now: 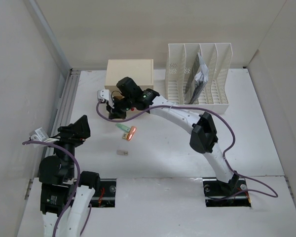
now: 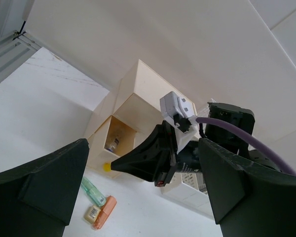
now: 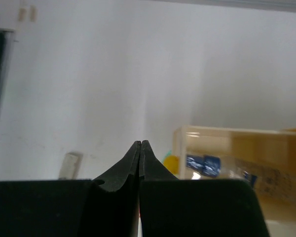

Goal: Organize the desk

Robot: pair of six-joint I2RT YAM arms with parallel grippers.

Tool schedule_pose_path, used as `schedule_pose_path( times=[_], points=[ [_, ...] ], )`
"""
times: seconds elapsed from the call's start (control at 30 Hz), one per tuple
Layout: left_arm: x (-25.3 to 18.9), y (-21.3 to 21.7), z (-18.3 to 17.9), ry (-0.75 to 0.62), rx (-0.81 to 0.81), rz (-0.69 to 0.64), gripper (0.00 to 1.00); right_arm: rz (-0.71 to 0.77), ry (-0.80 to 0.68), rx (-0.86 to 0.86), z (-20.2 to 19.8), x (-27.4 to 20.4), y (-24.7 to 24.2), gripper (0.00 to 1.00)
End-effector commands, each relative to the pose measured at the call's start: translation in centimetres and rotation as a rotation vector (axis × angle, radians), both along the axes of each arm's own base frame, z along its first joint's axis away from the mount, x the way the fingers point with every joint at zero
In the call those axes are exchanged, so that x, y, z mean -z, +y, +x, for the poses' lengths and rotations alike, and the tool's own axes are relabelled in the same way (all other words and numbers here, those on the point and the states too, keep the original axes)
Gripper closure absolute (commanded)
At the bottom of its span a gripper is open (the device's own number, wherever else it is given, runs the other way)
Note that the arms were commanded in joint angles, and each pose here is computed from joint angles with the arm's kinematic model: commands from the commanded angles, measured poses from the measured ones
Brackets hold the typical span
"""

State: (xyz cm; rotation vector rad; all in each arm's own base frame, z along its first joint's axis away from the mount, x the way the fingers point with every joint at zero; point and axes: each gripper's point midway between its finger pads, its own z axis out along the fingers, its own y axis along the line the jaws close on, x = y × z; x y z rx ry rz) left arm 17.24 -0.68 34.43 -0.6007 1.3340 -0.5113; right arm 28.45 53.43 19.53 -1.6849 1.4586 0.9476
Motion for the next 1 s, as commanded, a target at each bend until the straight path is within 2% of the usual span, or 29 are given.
schedule_pose_path(
  times=[0.0,0.1,0.2,0.27,0.5,0.7,0.9,0.97],
  points=[
    [-1.0,0.0,-0.4,-0.039,0.005,-0.001,0.09,-0.040,-0.144,0.170,2.7,-1.7,-0.9,1.00],
    [-1.0,0.0,-0.4,-0.039,0.005,-0.001,0.09,-0.106,-0.202,0.329,5.3,-0.2,-1.6,1.00],
    [-1.0,0.0,-0.4,-0.039,0.005,-0.001,0.09,-0.117,-0.256,0.418,6.7,0.4,-1.8,1.00],
    [-1.0,0.0,-0.4,-0.039,0.005,-0.001,0.09,-0.141,-0.333,0.547,9.2,0.5,-2.9,1.00],
    [-1.0,0.0,-0.4,-0.039,0.005,-0.001,0.09,-0.178,-0.418,0.681,11.8,1.1,-4.1,1.00],
    [-0.8,0.0,-0.4,-0.030,0.005,0.001,0.09,-0.197,-0.482,0.722,13.2,1.9,-4.3,1.00],
    [-1.0,0.2,-0.8,-0.038,-0.004,-0.002,0.09,-0.166,-0.534,0.754,14.3,1.6,-3.8,1.00],
    [-1.0,0.2,-0.8,-0.038,-0.005,-0.002,0.09,-0.148,-0.564,0.813,15.1,1.0,-4.2,1.00]
  ],
)
